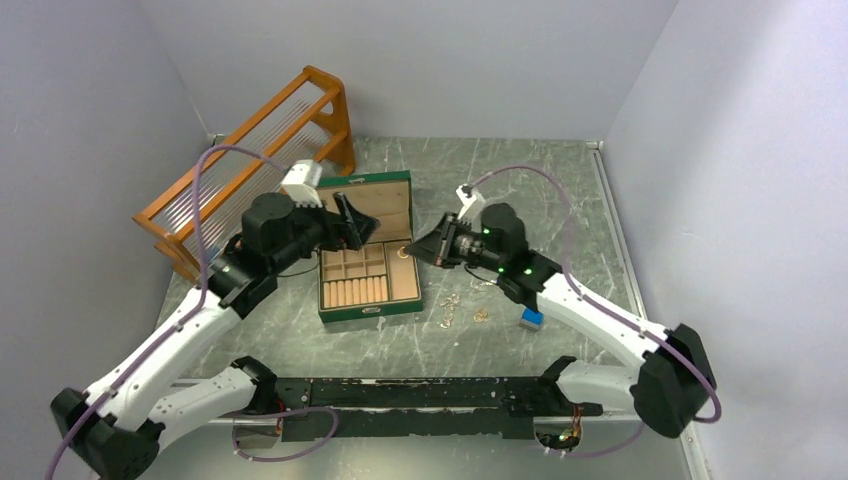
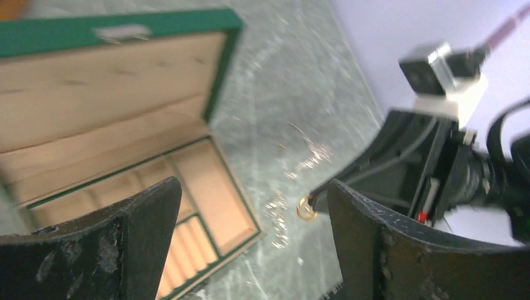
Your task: Organize the mixed jewelry
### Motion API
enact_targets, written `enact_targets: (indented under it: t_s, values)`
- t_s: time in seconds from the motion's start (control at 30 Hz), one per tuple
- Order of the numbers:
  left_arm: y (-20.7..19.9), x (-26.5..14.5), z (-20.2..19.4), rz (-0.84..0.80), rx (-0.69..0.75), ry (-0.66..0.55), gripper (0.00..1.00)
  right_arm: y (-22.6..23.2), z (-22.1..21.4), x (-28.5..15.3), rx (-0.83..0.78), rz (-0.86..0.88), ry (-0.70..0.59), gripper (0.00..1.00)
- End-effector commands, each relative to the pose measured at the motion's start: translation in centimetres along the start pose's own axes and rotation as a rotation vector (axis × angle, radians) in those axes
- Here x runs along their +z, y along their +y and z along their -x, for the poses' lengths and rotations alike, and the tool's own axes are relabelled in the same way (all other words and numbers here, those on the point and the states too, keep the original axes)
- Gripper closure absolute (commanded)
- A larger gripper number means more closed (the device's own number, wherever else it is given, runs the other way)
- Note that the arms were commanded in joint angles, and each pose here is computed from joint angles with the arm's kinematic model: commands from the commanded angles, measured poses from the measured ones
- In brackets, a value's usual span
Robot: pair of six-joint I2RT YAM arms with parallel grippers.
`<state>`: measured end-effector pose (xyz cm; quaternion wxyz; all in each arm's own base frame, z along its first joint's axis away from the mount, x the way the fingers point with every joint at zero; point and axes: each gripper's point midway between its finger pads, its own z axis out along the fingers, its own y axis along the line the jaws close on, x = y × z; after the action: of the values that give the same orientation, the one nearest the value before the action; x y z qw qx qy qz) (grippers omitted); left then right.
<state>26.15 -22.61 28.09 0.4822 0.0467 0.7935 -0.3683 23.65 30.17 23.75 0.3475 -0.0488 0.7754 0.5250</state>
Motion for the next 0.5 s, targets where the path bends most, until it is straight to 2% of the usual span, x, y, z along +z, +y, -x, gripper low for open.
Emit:
enact_targets:
  t_s: [0.0, 0.2, 0.27, 0.47]
  values:
    - [7.4, -3.6, 2.7, 0.414, 0.071, -0.167, 0.08, -4.7, -2.4, 1.3, -0.057, -0.316, 0.069, 0.95]
    - [8.2, -5.7, 4.2, 0.469, 0.137, -0.247, 0.05, -5.2, -5.5, 3.3, -0.16, -0.512, 0.148, 0.97]
    - [7.5, -5.9, 4.4, 0.426, 0.164, -0.255, 0.02, -5.5, -6.1, 3.7, -0.193, -0.582, 0.169, 0.97]
    - [6.6, -7.3, 4.1, 0.336, 0.159, -0.328, 0.01, -6.6, -8.0, 4.7, -0.26, -0.755, 0.226, 0.98]
